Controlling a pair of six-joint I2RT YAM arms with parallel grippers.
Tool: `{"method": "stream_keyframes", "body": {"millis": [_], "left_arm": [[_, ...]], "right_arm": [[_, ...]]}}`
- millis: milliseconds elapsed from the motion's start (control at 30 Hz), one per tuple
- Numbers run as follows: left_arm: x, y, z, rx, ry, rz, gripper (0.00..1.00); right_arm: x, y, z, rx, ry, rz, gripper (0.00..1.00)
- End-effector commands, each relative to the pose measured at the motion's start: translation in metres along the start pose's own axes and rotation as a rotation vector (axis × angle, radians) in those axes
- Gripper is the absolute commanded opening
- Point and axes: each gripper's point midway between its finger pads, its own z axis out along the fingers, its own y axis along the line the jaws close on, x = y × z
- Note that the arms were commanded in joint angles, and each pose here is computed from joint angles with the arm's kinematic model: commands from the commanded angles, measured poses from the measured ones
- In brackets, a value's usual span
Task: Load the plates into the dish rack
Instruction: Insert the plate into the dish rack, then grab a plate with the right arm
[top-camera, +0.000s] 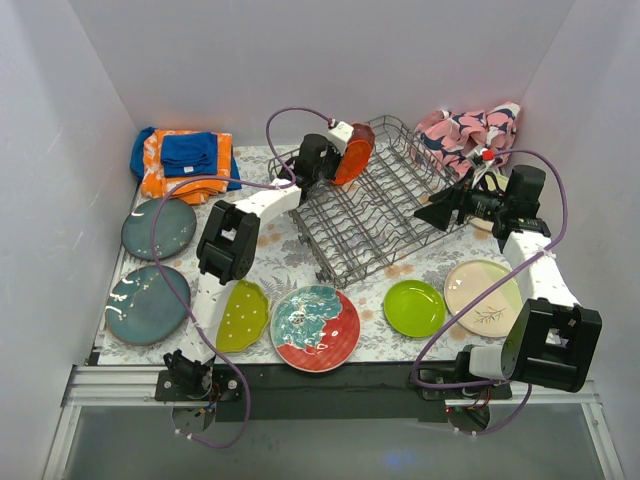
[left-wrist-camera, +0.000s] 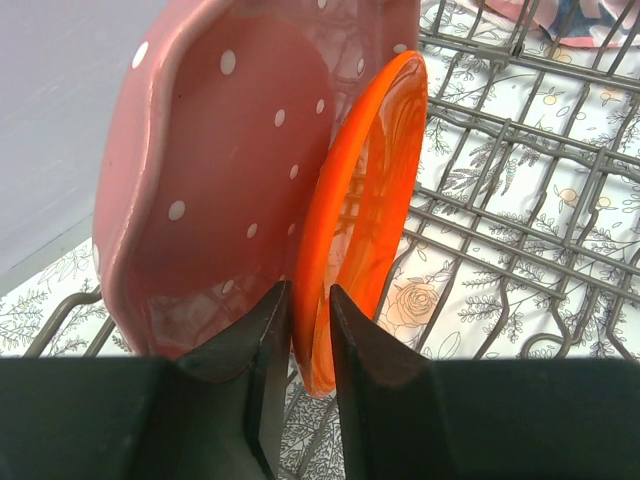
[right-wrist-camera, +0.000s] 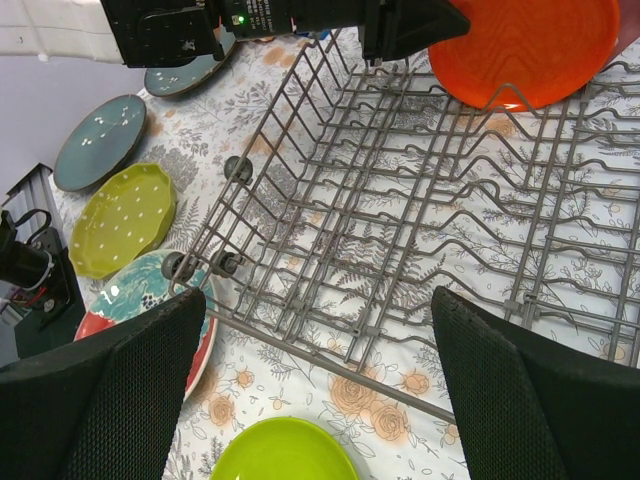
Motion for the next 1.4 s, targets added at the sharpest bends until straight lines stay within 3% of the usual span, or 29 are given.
{"method": "stream_keyframes", "body": {"millis": [0, 367, 700, 967, 1133, 1167, 1367], "left_arm": [[-0.004, -0.002, 0.001, -0.014, -0.02, 0.01, 0.21], [-0.077, 0.006, -0.028, -0.064, -0.127, -0.009, 0.39], [-0.126, 0.03, -0.077, -0.164, -0.177, -0.045, 0.45], [-0.142, 0.037, -0.126, -0.188, -0.187, -0.1, 0.49], [-0.134, 0.029, -0.169, -0.154, -0.166, -0.176, 0.52], [-0.13, 0.028, -0.189, -0.145, -0.163, -0.187, 0.52], [-0.092, 0.013, -0.278, -0.094, -0.148, -0.337, 0.58]], "right_arm": [[-0.01, 0.005, -0.002, -0.023, -0.02, -0.032, 0.98], [-0.01, 0.005, -0.002, -0.025, -0.02, -0.031, 0.98], [-0.007, 0.008, -0.003, -0.056, -0.016, -0.058, 0.98], [-0.001, 0.005, -0.003, -0.061, 0.011, -0.093, 0.98], [0.015, -0.002, -0.012, 0.025, 0.114, -0.131, 0.98], [0.02, -0.005, -0.015, 0.033, 0.14, -0.202, 0.98], [0.086, -0.003, -0.043, 0.08, 0.398, -0.215, 0.98]]}}
